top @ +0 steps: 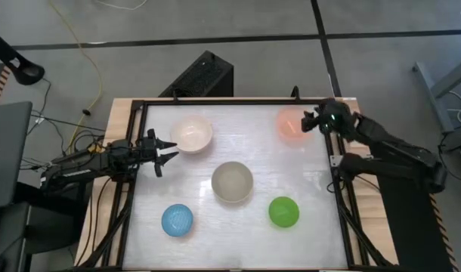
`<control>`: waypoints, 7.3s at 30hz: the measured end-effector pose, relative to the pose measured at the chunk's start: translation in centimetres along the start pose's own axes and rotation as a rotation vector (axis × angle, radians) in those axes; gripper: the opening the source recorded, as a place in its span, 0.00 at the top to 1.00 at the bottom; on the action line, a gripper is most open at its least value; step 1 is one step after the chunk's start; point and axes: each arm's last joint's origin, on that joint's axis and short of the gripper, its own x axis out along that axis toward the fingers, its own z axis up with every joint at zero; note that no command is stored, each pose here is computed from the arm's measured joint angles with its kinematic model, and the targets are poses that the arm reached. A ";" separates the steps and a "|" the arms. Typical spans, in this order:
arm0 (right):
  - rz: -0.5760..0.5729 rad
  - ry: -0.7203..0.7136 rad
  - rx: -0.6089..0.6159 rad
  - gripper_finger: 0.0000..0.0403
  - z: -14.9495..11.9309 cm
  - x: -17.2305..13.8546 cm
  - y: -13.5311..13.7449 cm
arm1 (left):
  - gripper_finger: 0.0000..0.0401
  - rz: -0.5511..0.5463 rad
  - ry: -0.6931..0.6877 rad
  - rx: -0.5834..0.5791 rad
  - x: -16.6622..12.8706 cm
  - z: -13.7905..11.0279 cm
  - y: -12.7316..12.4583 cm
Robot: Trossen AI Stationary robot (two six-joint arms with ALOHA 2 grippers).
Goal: Nest bowls inside each other
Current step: Stack the orange bowl on top of the white bowl
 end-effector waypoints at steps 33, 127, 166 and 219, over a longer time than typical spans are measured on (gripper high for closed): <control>-0.281 0.511 0.228 0.34 -5.2 9.5 -2.4 | 0.61 -0.001 0.005 0.000 0.0 0.0 0.0; 0.576 0.127 -0.166 0.98 5.0 23.9 31.3 | 0.61 0.001 0.006 0.000 0.0 0.0 0.0; 0.453 0.143 -0.358 0.44 8.0 21.8 30.9 | 0.61 0.001 0.006 0.000 0.0 0.0 0.0; 0.390 -0.084 -0.314 0.99 6.5 23.5 33.0 | 0.61 -0.001 0.006 0.000 0.0 0.0 0.0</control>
